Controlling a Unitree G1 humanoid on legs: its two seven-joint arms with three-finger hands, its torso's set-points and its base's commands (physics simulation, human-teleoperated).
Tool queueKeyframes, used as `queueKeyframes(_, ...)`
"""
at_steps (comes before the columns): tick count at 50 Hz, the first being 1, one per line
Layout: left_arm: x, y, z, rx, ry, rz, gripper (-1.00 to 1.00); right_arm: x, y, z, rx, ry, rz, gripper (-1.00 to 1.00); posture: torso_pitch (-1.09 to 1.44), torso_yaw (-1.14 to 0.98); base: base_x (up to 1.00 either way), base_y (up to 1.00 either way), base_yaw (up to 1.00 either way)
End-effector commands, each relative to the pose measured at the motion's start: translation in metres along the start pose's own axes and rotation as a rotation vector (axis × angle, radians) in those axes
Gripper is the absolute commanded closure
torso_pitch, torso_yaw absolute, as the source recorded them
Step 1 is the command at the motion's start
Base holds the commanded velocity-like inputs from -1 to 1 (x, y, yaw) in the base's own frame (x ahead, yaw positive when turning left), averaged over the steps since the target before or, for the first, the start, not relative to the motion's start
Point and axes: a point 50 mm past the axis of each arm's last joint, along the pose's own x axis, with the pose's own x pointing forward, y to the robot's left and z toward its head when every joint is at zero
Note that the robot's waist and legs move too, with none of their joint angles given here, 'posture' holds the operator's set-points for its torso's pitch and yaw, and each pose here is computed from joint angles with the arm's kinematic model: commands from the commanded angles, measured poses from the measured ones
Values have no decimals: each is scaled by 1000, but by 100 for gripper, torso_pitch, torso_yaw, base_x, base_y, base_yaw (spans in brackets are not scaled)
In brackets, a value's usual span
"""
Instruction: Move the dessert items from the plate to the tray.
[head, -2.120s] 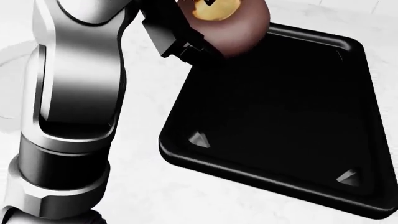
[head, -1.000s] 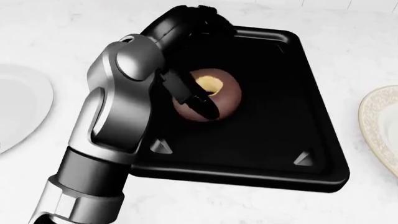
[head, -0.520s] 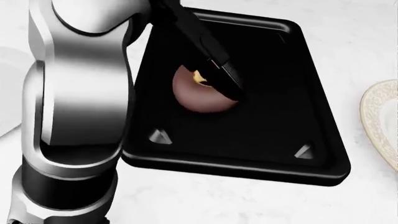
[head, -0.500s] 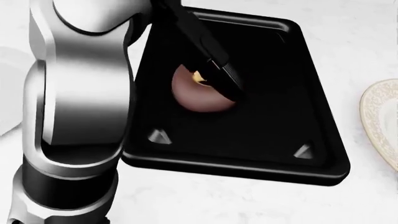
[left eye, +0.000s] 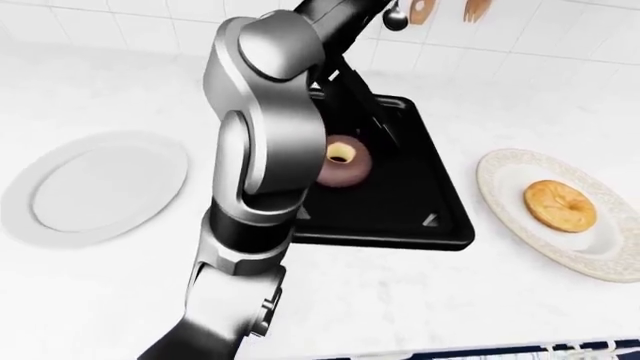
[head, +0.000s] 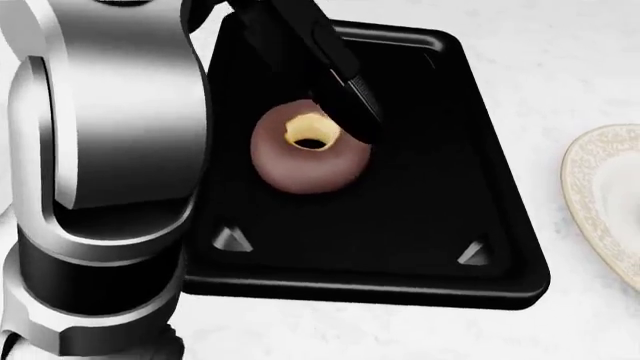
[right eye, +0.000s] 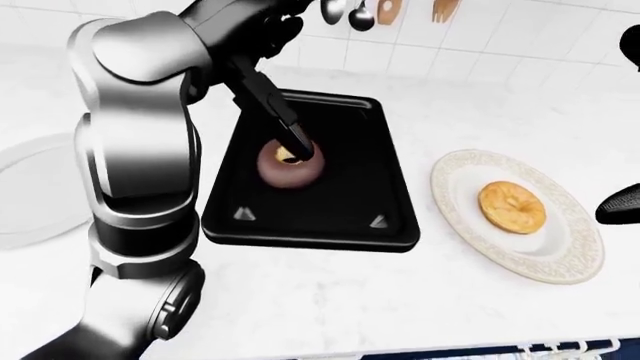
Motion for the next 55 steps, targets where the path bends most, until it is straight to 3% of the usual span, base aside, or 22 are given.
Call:
queueKeyframes(1,-8,7,17,41,-59,40,-100,-6,-7,12,-31,-52,-58,-100,0,-17,0,0,0)
queueKeyframes(23,-12,3,18,52,-66,33,-100,1,-5,3,-13,-35,-71,-100,0,-28,0,0,0)
queueKeyframes(31,-15,5,15,44,-62,56,-100,8,-3,-1,1,-31,-79,-100,0,-32,0,0,0)
queueKeyframes(44,-27,15,6,11,-52,95,-100,49,19,-16,40,-11,-92,-100,0,-37,0,0,0)
queueKeyframes(55,-41,26,7,4,-55,116,-100,85,41,-17,-31,0,-109,-100,0,-37,0,0,0)
